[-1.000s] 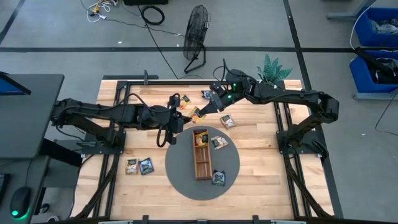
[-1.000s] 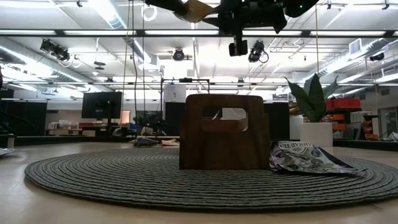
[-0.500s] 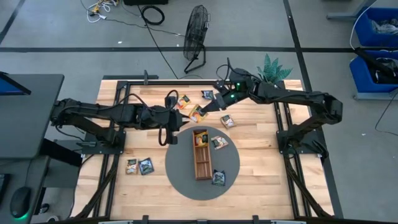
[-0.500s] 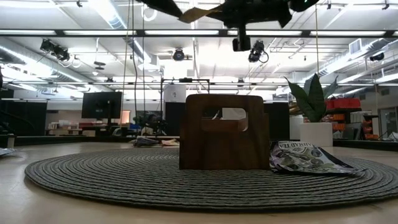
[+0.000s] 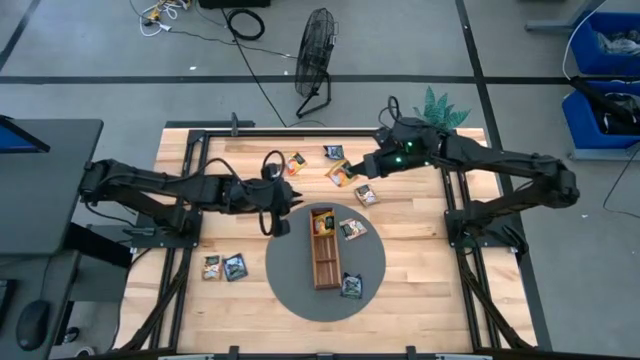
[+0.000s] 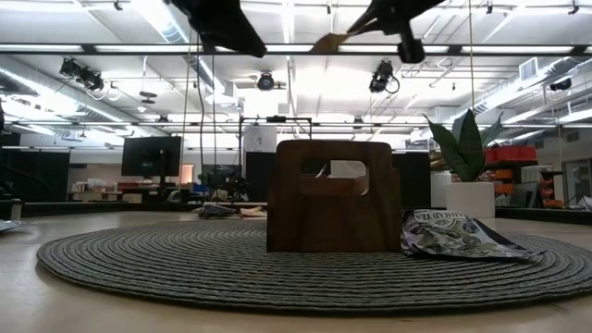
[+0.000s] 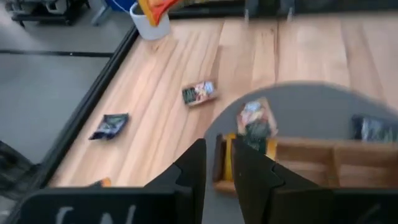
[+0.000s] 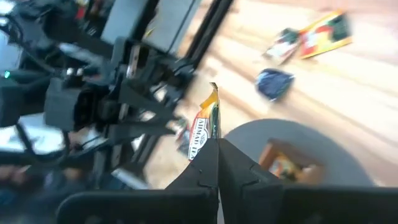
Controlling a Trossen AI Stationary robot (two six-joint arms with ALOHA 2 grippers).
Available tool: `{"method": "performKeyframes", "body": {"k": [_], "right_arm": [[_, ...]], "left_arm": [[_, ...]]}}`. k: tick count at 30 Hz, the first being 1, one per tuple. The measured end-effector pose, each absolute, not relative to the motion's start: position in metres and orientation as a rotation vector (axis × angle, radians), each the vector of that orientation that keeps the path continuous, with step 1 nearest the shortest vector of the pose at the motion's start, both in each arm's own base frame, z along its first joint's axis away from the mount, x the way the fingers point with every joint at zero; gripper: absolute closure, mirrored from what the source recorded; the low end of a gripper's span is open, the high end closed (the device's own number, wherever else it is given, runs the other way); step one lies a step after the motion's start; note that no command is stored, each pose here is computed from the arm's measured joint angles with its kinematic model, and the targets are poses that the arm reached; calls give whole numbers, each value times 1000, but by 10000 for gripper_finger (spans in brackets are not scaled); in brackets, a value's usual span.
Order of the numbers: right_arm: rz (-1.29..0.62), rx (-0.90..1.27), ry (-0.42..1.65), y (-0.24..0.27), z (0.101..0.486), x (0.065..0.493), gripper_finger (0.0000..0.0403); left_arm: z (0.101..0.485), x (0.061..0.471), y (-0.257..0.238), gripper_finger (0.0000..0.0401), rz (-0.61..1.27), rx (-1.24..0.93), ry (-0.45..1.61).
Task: Pick & Place Tea
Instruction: Put the orange tea bag into the top section of the wooden organizer
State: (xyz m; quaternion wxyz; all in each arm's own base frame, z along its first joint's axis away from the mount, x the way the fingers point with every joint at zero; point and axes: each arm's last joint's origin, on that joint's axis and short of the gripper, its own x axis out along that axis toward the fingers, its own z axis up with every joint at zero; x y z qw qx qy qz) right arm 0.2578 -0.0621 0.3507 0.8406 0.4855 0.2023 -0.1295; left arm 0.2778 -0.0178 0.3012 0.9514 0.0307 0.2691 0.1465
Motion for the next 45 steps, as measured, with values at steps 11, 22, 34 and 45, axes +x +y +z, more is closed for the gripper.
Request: {"method": "performKeyframes", "body": {"k": [11,22,34,45], "right_arm": [[-488,921,370,-23,352,254,403],[-657,925,244,0,350,256,403],[-658,949,292,15,324,289,403],[-692,938,452,19,279,320,403]], "left_arm": [[302,250,-15,325,307,-113,334],[313,198,-2,325,347,-183,171],[326,153,5,325,362,-216,65],[333,133,8,325,412,-220,20]]}}
